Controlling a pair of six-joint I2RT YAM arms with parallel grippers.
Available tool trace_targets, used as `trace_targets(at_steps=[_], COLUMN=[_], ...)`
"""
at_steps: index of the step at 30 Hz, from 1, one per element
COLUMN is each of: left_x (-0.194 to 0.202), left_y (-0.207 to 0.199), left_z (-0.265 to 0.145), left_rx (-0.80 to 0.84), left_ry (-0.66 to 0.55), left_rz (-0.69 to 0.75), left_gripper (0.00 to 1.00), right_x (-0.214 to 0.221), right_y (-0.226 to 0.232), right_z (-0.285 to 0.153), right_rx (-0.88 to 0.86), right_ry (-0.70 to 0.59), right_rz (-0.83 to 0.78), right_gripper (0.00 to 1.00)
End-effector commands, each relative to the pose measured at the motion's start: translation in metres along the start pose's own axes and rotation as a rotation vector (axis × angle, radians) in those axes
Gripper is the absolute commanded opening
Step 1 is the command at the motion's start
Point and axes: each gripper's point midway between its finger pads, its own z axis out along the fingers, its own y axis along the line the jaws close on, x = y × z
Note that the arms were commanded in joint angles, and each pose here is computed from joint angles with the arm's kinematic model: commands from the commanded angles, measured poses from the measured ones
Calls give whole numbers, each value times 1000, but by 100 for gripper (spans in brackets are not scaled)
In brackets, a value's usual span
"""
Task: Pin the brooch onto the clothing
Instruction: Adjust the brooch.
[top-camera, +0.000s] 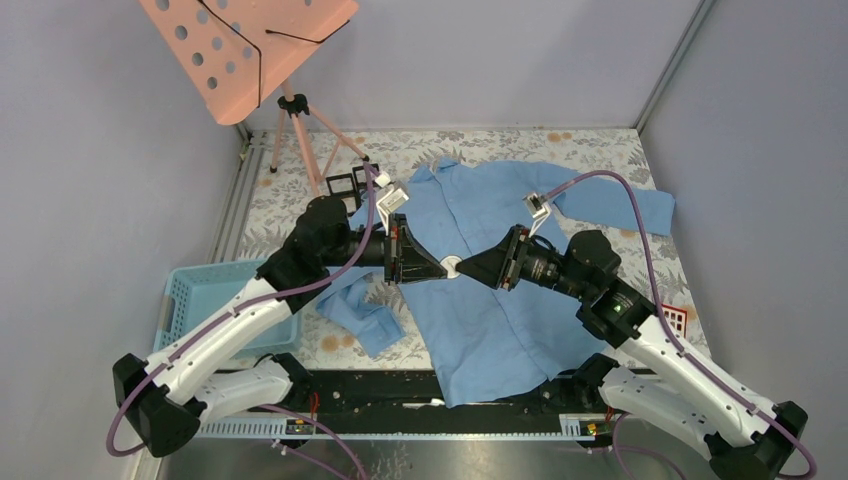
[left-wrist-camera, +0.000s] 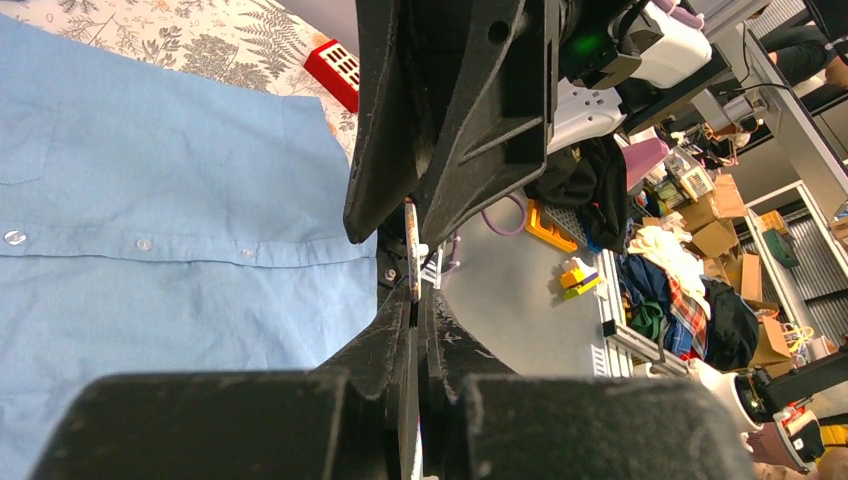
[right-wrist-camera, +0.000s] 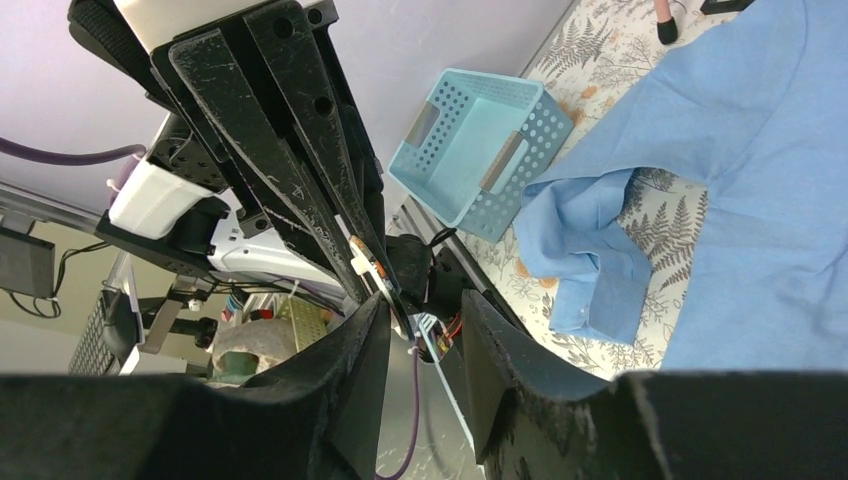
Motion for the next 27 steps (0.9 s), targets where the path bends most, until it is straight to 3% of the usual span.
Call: trace_targets(at_steps=[1, 6, 14, 27], left_x=[-6, -7, -5, -5], left_y=[-15, -9, 3, -6], left_z=[0, 1, 4, 2], left_rx=[85, 52, 0, 39], left_ry=[-11, -21, -8, -9], left_rz=[64, 64, 34, 38], left_gripper=[0, 0, 0, 0], right_x=[-8, -7, -8, 7], right_y=[-2, 6, 23, 26], right_z=[1, 2, -3, 3], right_rx=[42, -7, -86, -131], right_ry=[-16, -21, -23, 69], right_rz=[-41, -33, -38, -20], right_gripper=[39, 39, 53, 46])
